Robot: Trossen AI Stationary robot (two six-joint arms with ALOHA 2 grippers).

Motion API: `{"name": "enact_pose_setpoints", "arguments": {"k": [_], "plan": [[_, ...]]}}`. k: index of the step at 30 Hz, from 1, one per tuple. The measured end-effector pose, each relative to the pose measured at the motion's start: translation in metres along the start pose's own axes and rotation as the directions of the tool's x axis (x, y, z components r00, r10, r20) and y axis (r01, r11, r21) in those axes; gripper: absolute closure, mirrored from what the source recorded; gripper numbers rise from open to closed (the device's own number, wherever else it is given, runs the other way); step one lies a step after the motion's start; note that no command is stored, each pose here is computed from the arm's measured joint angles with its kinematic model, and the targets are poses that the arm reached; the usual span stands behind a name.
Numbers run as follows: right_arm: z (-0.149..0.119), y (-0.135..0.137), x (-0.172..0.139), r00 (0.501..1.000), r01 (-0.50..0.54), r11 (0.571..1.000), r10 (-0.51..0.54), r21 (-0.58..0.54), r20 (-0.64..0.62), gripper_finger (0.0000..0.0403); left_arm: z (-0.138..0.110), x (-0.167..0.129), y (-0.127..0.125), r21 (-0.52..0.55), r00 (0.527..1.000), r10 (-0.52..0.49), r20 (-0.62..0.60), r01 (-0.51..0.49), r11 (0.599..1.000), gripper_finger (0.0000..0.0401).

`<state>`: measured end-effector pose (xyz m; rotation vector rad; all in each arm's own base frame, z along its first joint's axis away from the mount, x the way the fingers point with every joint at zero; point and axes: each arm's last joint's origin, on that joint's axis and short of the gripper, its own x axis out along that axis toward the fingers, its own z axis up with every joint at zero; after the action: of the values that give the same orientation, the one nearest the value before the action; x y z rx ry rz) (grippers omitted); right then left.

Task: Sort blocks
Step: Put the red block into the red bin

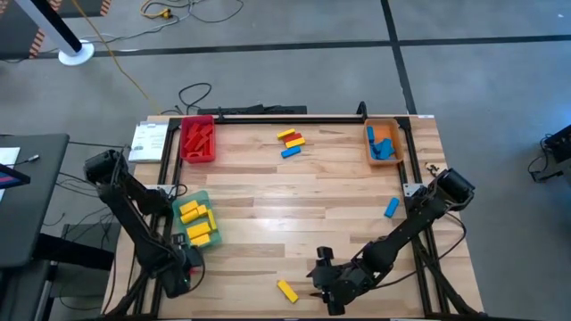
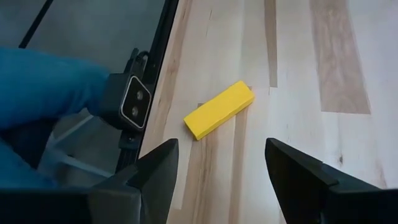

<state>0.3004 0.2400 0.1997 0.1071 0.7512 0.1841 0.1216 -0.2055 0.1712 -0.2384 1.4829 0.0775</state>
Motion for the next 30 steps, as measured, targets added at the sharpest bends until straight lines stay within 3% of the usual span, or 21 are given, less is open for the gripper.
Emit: {"name": "enact_pose_setpoints", "arguments": {"k": [11,18,21,25,30], "plan": [[0.001,0.000,0.000,1.000,0.005,1.000,-0.004,-0.010,0.010,0.0148,0.008,0.014,0.003,-0.005,0.992,-0.058,0.109,0.059,0.998,0.0167],[0.001,0.000,0.000,1.000,0.004,1.000,-0.004,-0.011,0.011,0.0148,0.013,0.014,0.004,0.042,0.993,-0.072,0.098,0.068,0.997,0.0243],[0.000,0.001,0.000,1.000,0.002,1.000,-0.002,-0.012,0.010,0.0148,0.013,0.014,0.003,0.069,0.992,-0.088,0.085,0.083,0.994,0.0256],[0.000,0.001,0.000,1.000,0.002,1.000,-0.002,-0.012,0.010,0.0148,0.013,0.014,0.002,0.066,0.992,-0.105,0.068,0.101,0.993,0.0242],[0.000,0.001,0.000,1.000,0.002,1.000,-0.002,-0.013,0.010,0.0148,0.013,0.014,0.001,0.055,0.992,-0.110,0.063,0.106,0.993,0.0196]]}}
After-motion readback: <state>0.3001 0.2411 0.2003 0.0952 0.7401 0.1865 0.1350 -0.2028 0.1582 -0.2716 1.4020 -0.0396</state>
